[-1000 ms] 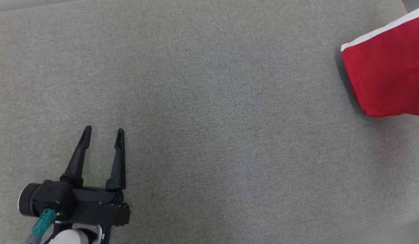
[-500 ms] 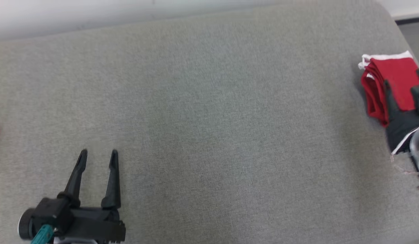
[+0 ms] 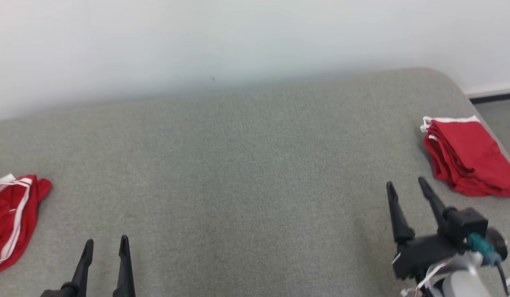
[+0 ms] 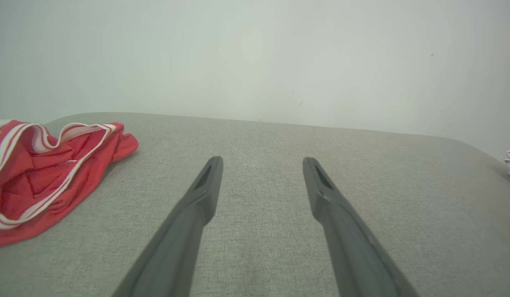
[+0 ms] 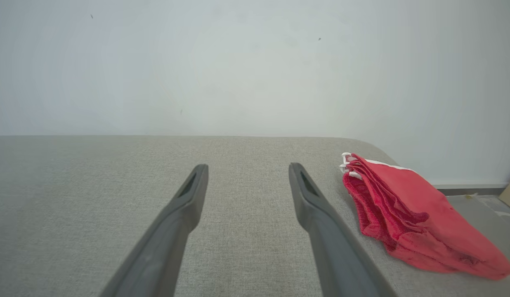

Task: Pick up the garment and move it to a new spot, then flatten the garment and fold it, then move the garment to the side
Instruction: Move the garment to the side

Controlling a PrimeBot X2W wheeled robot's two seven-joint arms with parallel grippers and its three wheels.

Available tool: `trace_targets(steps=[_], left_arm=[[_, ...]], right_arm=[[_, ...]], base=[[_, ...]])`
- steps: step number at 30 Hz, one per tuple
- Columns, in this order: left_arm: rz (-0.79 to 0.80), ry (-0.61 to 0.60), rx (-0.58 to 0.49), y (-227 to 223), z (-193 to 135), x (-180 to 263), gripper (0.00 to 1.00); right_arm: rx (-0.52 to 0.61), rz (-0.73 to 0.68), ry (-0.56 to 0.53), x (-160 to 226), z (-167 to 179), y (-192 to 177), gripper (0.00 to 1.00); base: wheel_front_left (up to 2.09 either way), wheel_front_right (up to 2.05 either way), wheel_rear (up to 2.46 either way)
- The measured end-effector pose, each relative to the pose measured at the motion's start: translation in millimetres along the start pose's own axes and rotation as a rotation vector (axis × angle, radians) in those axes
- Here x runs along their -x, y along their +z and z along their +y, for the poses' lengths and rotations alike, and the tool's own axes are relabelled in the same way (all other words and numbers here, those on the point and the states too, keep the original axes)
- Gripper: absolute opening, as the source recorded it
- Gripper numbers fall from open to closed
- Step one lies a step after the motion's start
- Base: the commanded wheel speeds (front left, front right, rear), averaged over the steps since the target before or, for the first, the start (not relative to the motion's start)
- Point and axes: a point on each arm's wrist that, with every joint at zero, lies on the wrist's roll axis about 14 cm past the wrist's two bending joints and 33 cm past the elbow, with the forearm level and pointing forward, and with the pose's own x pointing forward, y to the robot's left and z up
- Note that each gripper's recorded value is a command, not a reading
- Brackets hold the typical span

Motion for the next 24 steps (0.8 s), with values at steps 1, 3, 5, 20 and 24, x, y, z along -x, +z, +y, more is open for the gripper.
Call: trace_targets(steps=[1, 3, 5, 20, 24], left_arm=[[-0.006, 0.008, 0.000, 2.7, 1.7, 4.1, 1.00], [-0.023, 0.022, 0.001, 9.1, 4.7, 10.7, 1.00], [-0.034, 0.037, 0.000, 13.4, 8.7, 17.8, 1.00], [-0.033, 0.103, 0.003, 14.1, 22.2, 41.2, 1.00], [-0.031, 0.109, 0.007, 13.3, 22.0, 43.6, 1.00]], right_arm=[[-0.026, -0.009, 0.004, 5.8, 6.1, 0.8, 1.00], [-0.063, -0.023, 0.020, 14.7, 19.0, 2.6, 1.00], [-0.066, -0.014, 0.055, 21.7, 33.9, 0.4, 1.00], [-0.099, 0.023, 0.108, 28.5, 66.6, -13.7, 1.00], [-0.106, 0.021, 0.112, 27.4, 70.2, -14.4, 1.00]], base=[[0.00, 0.00, 0.00], [0.00, 0.00, 0.00], [0.00, 0.00, 0.00], [0.00, 0.00, 0.00], [0.00, 0.00, 0.00]])
